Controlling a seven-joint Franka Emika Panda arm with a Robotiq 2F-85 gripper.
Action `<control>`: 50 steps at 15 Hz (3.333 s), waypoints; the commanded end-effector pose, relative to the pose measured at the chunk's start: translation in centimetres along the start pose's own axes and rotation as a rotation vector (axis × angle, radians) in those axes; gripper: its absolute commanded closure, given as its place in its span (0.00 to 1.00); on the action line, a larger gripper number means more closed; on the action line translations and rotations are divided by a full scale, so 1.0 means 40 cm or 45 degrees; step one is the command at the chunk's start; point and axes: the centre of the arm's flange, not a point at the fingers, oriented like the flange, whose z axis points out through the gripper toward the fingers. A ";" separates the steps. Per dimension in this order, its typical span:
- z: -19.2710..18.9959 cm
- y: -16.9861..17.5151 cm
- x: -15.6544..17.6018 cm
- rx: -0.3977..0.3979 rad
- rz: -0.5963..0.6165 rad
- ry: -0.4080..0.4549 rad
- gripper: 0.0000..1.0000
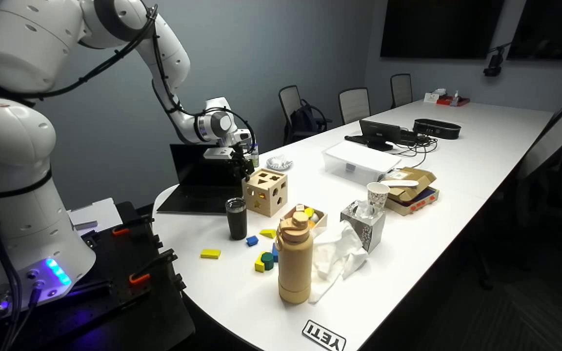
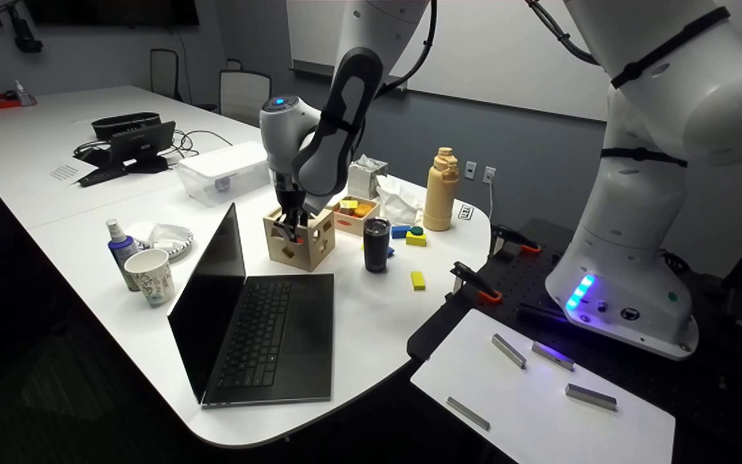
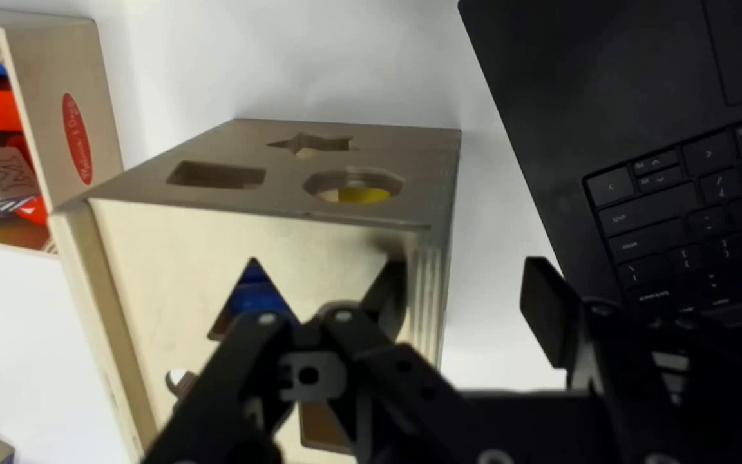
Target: Close the cube-shaped object, then move it closer to the laptop
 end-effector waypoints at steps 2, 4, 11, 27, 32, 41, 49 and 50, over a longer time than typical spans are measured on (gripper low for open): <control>0.002 -0.002 0.008 -0.035 0.018 -0.001 0.88; -0.002 0.006 0.007 -0.039 0.025 -0.003 1.00; -0.076 0.021 0.012 -0.066 0.038 0.039 0.95; -0.393 -0.061 -0.179 0.131 0.027 -0.030 0.95; -0.436 -0.135 -0.286 0.168 0.016 -0.098 0.95; -0.387 -0.256 -0.494 0.218 0.032 -0.259 0.95; -0.322 -0.268 -0.598 0.167 0.041 -0.249 0.95; -0.308 -0.263 -0.606 0.159 0.045 -0.243 0.95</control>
